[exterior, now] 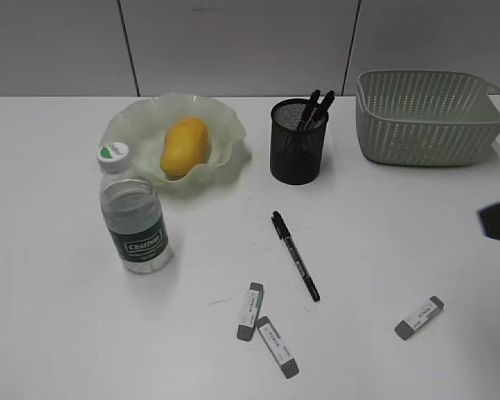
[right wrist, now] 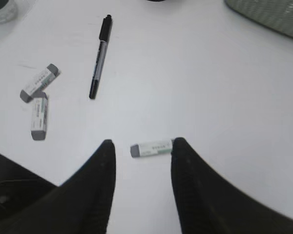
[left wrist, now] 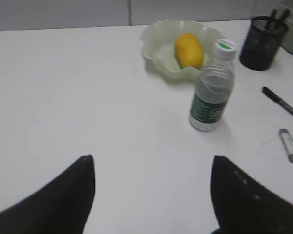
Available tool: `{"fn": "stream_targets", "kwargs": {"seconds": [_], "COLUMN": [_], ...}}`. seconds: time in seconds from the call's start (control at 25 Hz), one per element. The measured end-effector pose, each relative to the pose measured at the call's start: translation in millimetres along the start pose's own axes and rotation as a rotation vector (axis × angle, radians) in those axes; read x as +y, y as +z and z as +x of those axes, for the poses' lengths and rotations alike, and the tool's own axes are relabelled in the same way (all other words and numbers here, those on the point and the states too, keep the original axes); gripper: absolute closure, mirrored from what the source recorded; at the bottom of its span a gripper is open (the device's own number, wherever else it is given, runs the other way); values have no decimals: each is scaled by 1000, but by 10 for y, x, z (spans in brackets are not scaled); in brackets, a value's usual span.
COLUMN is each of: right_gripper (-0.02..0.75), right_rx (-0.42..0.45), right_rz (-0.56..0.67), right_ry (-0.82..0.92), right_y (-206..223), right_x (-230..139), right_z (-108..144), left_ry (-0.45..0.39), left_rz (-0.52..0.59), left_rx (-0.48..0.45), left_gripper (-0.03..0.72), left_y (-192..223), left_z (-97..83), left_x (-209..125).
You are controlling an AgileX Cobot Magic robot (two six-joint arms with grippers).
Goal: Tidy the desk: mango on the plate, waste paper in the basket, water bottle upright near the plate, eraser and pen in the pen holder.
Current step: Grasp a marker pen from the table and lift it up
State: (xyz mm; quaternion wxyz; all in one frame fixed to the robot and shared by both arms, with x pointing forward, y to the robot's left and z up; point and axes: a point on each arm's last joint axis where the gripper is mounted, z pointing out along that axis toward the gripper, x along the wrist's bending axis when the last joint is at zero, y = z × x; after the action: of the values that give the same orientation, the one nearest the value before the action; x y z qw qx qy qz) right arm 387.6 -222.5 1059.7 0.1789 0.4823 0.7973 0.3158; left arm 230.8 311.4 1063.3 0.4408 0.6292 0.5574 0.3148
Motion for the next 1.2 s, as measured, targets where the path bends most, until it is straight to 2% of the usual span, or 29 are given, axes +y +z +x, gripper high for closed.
{"fn": "stream_targets", "kwargs": {"seconds": [0.2, 0.32, 0.48, 0.76, 1.0, 1.12, 1.2], "right_gripper": [356, 327, 321, 325, 335, 384, 496], "right_rx": [58, 77, 107, 84, 52, 24, 5], "right_rz": [197, 284, 374, 473, 512, 551, 564], "right_ry": [33, 38, 19, 21, 15, 14, 7], "right_y": [960, 1481, 2071, 2781, 3112, 3227, 3233], "right_x": [521, 714, 848, 883, 867, 798, 792], "right_z": [1, 22, 195, 433, 520, 499, 482], "left_ry": [-55, -62, -63, -63, -63, -63, -63], "left_rz": [-14, -15, -15, -15, -15, -15, -15], "left_rx": [121, 137, 138, 138, 138, 138, 138], "left_gripper": [132, 132, 132, 132, 132, 132, 132], "left_y": [-10, -12, -12, -12, -12, -12, -12], "left_z": [-14, -16, -16, -16, -16, -16, -16], "left_x": [-5, -6, -6, -6, -6, -6, -6]}}
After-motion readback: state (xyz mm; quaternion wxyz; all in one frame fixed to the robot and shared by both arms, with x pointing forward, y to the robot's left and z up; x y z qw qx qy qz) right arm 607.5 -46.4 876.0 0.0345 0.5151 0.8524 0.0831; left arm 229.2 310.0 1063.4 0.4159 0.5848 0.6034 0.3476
